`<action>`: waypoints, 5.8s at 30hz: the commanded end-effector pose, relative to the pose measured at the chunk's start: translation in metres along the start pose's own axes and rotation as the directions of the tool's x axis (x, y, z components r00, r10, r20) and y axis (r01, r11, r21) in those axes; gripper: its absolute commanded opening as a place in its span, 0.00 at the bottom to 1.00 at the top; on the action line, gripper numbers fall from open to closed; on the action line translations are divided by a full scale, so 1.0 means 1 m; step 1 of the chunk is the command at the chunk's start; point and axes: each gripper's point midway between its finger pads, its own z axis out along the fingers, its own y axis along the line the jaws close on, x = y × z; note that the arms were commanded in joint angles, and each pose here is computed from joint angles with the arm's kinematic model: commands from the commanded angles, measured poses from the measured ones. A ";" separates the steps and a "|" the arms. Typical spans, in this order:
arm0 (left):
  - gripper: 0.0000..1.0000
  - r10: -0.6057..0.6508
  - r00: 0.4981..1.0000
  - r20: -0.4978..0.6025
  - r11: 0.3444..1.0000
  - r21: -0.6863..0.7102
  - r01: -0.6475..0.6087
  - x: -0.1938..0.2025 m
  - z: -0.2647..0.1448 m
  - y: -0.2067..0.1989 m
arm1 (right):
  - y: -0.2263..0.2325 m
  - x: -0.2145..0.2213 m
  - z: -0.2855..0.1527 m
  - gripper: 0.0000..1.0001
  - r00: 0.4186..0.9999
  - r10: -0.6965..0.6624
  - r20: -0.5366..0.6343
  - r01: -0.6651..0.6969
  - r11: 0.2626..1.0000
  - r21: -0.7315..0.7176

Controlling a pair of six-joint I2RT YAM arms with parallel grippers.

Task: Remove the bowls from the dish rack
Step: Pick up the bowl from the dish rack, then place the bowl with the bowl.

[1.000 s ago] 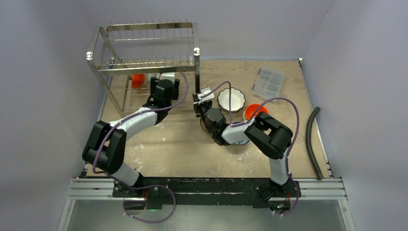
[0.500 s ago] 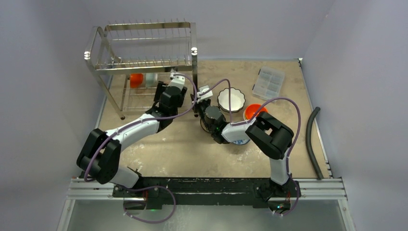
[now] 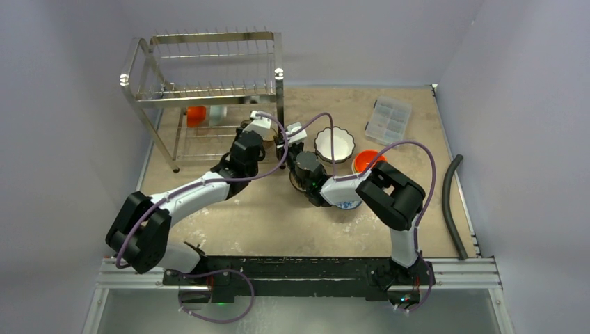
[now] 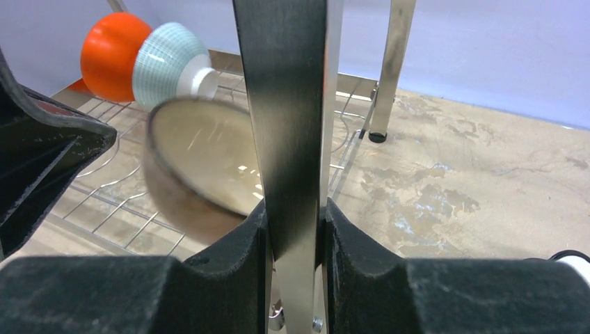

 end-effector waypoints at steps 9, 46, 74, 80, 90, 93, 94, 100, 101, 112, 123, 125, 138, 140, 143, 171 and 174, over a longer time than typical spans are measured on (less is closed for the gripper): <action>0.06 -0.047 0.998 0.033 0.999 0.010 0.046 -0.005 0.004 -0.008 | 0.028 0.031 -0.012 0.00 0.993 0.026 -0.113 -0.039 0.992 -0.116; 0.52 -0.675 0.715 -0.182 0.728 -0.009 0.686 0.060 0.039 0.002 | 0.025 0.022 -0.016 0.00 0.997 0.024 -0.073 -0.033 0.992 -0.122; 0.00 -0.656 0.739 -0.157 0.746 0.018 0.666 0.028 -0.006 0.040 | 0.014 0.008 -0.011 0.11 0.998 0.001 -0.056 -0.006 0.995 -0.098; 0.00 -0.649 0.733 -0.206 0.740 0.054 0.671 0.041 -0.034 0.039 | 0.006 -0.003 0.001 0.21 0.998 -0.021 -0.054 0.017 0.996 -0.084; 0.00 -0.639 0.725 -0.256 0.718 0.140 0.682 0.040 -0.062 0.032 | 0.007 -0.032 -0.011 0.53 0.999 0.002 -0.034 -0.006 0.993 -0.114; 0.00 -0.635 0.725 -0.266 0.711 0.168 0.683 0.037 -0.067 0.029 | 0.007 -0.039 -0.017 0.64 0.999 0.015 -0.042 -0.020 0.993 -0.120; 0.00 -0.634 0.726 -0.268 0.709 0.175 0.683 0.036 -0.068 0.029 | 0.007 -0.040 -0.019 0.68 0.999 0.020 -0.048 -0.026 0.992 -0.122; 0.00 -0.605 0.744 -0.285 0.693 0.273 0.668 0.024 -0.077 0.017 | 0.008 -0.050 -0.039 0.81 0.994 0.048 -0.097 -0.063 0.987 -0.150; 0.00 -0.593 0.751 -0.290 0.692 0.293 0.660 0.022 -0.079 0.013 | 0.009 -0.054 -0.043 0.82 0.993 0.052 -0.106 -0.069 0.984 -0.163; 0.00 -0.477 0.832 -0.285 0.705 0.442 0.555 -0.007 -0.104 -0.033 | 0.001 -0.059 -0.116 0.92 0.956 0.042 -0.290 -0.113 0.966 -0.234; 0.00 -0.502 0.835 -0.224 0.637 0.558 0.532 -0.050 -0.107 -0.067 | -0.024 -0.067 -0.165 0.95 0.935 0.052 -0.350 -0.123 0.975 -0.183; 0.00 -0.502 0.840 -0.206 0.637 0.569 0.520 -0.058 -0.107 -0.077 | -0.030 -0.071 -0.168 0.95 0.941 0.066 -0.332 -0.124 0.980 -0.158; 0.00 -0.535 0.836 -0.121 0.637 0.593 0.493 -0.088 -0.086 -0.131 | -0.072 -0.098 -0.192 0.99 0.988 0.143 -0.060 -0.146 0.989 -0.041; 0.00 -0.535 0.837 -0.116 0.644 0.585 0.493 -0.089 -0.083 -0.134 | -0.077 -0.105 -0.197 0.99 0.986 0.166 0.001 -0.166 0.986 -0.034; 0.00 -0.541 0.834 -0.107 0.647 0.580 0.494 -0.092 -0.079 -0.136 | -0.083 -0.105 -0.201 0.99 0.983 0.182 0.034 -0.182 0.983 -0.019; 0.25 -0.485 0.854 -0.187 0.667 0.552 0.500 -0.056 -0.061 -0.178 | -0.081 -0.095 -0.202 0.99 0.981 0.191 0.018 -0.191 0.981 -0.024; 0.29 -0.489 0.853 -0.183 0.669 0.548 0.501 -0.059 -0.062 -0.174 | -0.082 -0.096 -0.202 0.99 0.981 0.192 0.022 -0.191 0.981 -0.022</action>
